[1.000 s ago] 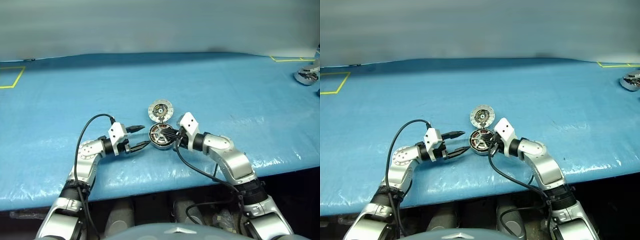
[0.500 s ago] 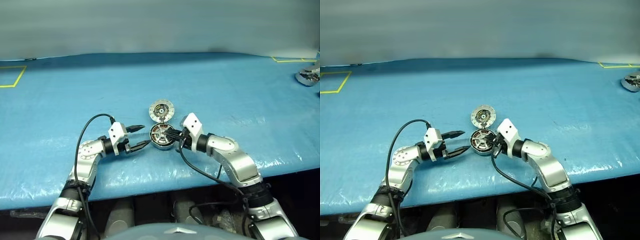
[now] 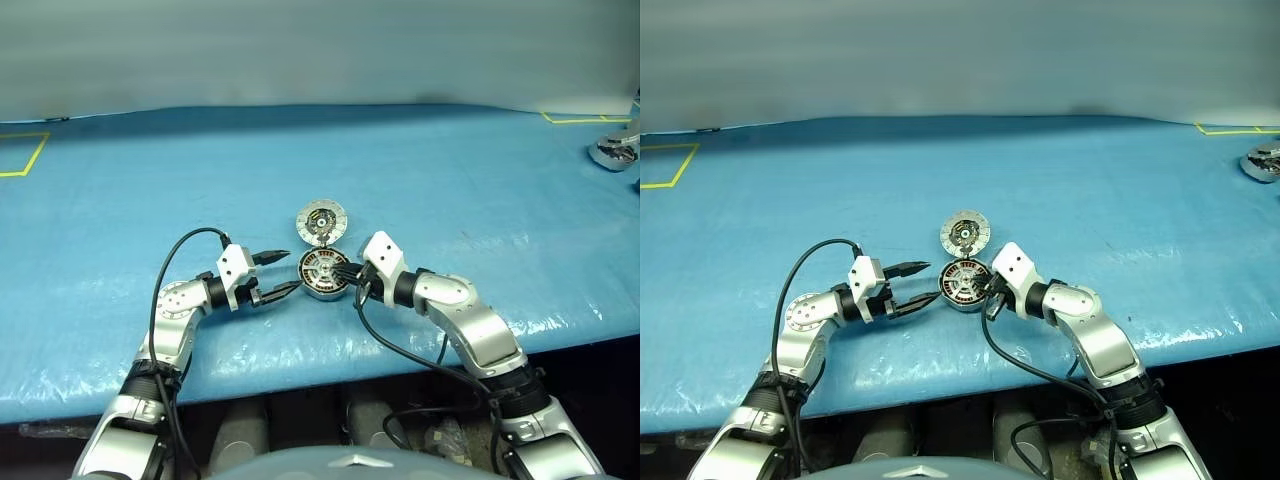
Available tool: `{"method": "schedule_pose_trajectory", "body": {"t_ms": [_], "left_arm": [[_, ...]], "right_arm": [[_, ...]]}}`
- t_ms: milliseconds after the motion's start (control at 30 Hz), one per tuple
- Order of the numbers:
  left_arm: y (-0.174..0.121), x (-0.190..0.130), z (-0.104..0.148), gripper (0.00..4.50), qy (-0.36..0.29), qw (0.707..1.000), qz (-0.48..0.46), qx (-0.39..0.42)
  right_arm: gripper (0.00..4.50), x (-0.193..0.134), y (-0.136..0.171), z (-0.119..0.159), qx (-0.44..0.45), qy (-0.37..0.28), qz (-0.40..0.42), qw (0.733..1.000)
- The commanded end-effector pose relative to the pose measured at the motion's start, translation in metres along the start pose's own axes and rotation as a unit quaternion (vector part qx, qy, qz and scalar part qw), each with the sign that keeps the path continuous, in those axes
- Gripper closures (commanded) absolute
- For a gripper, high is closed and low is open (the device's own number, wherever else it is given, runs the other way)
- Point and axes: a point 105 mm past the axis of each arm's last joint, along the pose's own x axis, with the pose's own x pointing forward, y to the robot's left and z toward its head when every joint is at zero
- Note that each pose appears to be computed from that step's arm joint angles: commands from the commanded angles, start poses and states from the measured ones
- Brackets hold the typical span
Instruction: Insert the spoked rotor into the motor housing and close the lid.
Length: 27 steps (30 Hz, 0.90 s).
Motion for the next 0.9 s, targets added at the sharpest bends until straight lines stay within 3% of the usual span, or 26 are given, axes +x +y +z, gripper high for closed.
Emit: {"method": "schedule_pose_trajectory", "body": {"t_ms": [33, 167, 267, 400, 600, 700, 833, 900], "left_arm": [[0.000, 0.001, 0.007, 1.29, -0.011, 1.000, 0.000, 0.019], [-0.002, -0.001, 0.006, 1.29, -0.010, 1.000, 0.004, 0.018], [-0.002, -0.001, 0.006, 1.29, -0.010, 1.000, 0.006, 0.017], [-0.003, -0.002, 0.004, 1.29, -0.012, 1.000, 0.013, 0.013], [-0.003, -0.002, 0.004, 1.29, -0.018, 0.999, 0.025, 0.009], [-0.003, -0.002, 0.004, 1.29, -0.022, 0.999, 0.033, 0.009], [-0.003, -0.002, 0.003, 1.29, -0.027, 0.999, 0.045, 0.005], [-0.004, -0.003, 0.003, 1.29, -0.027, 0.998, 0.049, 0.005]], "right_arm": [[4.47, 0.000, -0.001, -0.004, 0.003, 0.003, -0.005, 1.000], [4.47, -0.011, -0.010, 0.031, 0.004, -0.068, -0.013, 0.998], [4.47, -0.016, -0.019, 0.039, -0.004, -0.080, -0.030, 0.996], [4.47, -0.025, -0.044, 0.029, -0.044, -0.044, -0.095, 0.994], [4.47, -0.030, -0.061, 0.024, -0.030, -0.046, -0.119, 0.991], [4.47, -0.026, -0.074, 0.022, 0.018, -0.069, -0.138, 0.988], [4.47, -0.012, -0.087, 0.003, 0.064, -0.051, -0.139, 0.987], [4.10, -0.006, -0.093, -0.003, 0.075, -0.044, -0.138, 0.987]]}}
